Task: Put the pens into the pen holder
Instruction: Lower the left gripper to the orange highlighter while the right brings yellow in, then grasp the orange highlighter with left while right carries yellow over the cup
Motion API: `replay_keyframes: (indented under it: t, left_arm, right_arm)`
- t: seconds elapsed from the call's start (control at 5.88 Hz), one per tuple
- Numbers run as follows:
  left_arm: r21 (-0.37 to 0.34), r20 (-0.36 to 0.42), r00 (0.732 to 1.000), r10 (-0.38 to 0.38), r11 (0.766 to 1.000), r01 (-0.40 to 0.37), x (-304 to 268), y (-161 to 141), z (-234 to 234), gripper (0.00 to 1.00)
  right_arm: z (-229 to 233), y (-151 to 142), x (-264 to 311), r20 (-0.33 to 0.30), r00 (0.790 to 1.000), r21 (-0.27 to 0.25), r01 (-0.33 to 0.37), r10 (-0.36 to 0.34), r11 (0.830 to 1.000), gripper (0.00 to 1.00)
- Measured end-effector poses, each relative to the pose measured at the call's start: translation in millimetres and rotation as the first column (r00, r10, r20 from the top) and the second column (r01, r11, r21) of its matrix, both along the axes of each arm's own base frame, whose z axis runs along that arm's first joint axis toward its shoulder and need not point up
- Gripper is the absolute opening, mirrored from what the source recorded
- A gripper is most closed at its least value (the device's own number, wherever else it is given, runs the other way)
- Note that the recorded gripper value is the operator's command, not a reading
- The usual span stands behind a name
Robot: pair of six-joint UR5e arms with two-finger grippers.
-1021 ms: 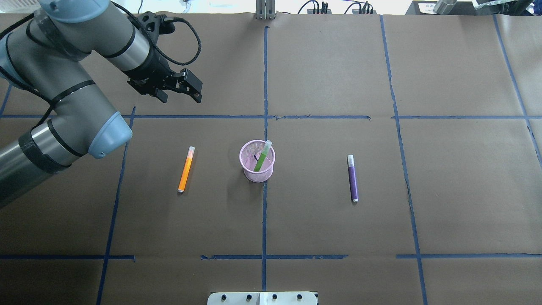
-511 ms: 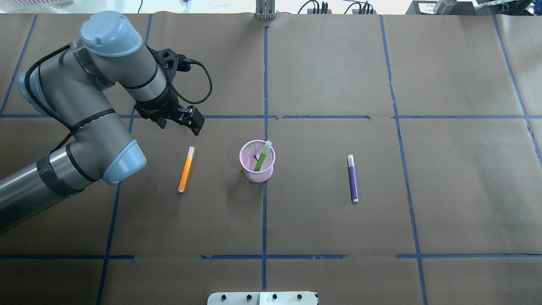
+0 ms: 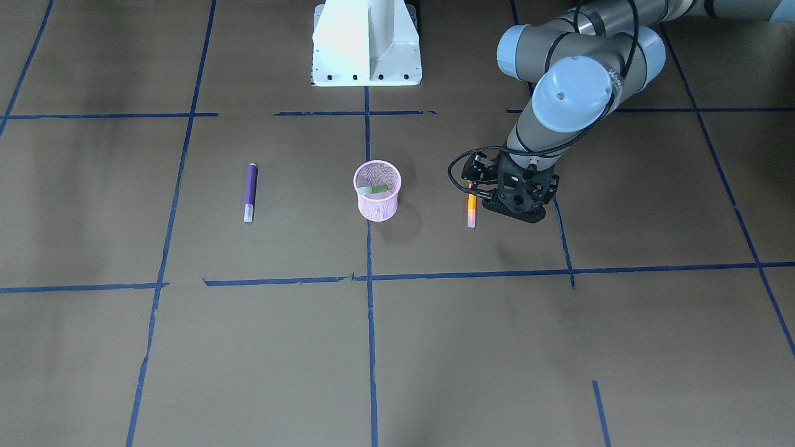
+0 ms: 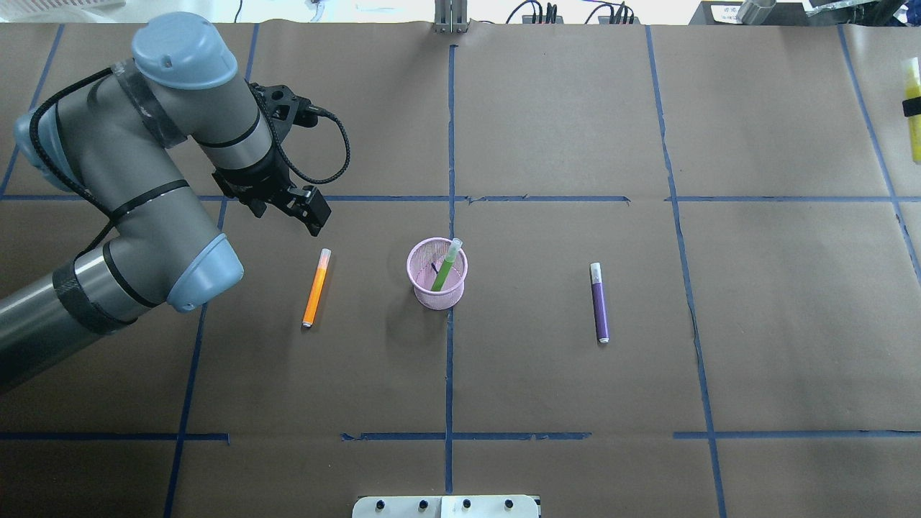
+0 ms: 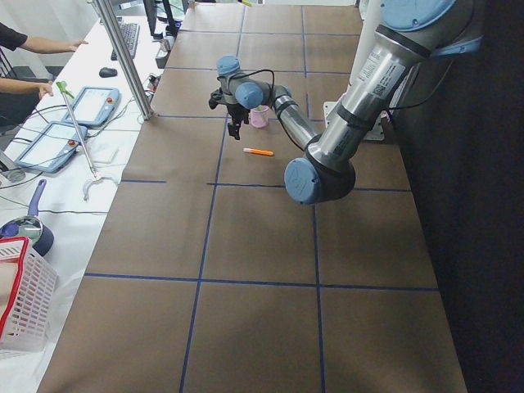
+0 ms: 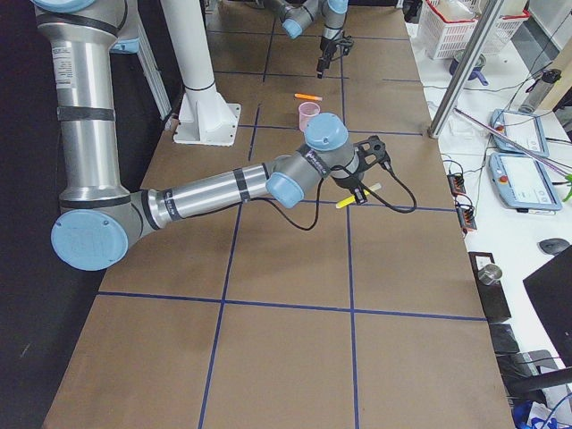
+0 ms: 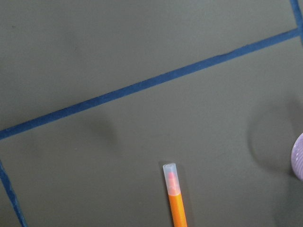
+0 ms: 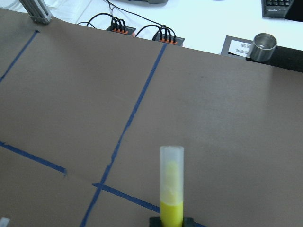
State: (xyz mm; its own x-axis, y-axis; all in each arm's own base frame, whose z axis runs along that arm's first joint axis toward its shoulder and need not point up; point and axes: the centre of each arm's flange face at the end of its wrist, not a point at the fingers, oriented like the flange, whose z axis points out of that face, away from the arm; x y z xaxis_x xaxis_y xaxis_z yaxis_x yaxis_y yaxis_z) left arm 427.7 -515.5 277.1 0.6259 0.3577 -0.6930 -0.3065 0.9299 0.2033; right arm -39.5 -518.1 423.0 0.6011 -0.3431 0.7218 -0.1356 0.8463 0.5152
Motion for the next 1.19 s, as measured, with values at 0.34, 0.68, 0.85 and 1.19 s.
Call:
replay_keyframes:
  t: [0.34,0.68,0.85,1.19]
  left_arm:
    - [0.006,0.039,0.999,0.014,1.000,-0.014,32.0,18.3,11.6,1.00]
    - [0.008,0.038,0.999,0.019,1.000,-0.020,52.5,14.7,34.1,1.00]
    - [0.011,0.033,0.999,0.019,1.000,-0.020,57.6,11.8,41.7,1.00]
    - [-0.004,0.025,1.000,0.002,1.000,-0.002,66.5,11.1,50.7,1.00]
  right_arm:
    - [-81.6,-3.5,-80.2,0.084,0.996,0.013,0.007,-0.008,1.000,0.01]
    - [-154.7,4.7,-171.3,0.132,0.991,0.081,0.018,-0.029,0.997,0.01]
    - [-182.6,11.8,-207.2,0.148,0.989,0.120,0.013,-0.031,0.993,0.01]
    - [-226.7,33.7,-270.0,0.173,0.985,0.182,-0.005,-0.027,0.983,0.01]
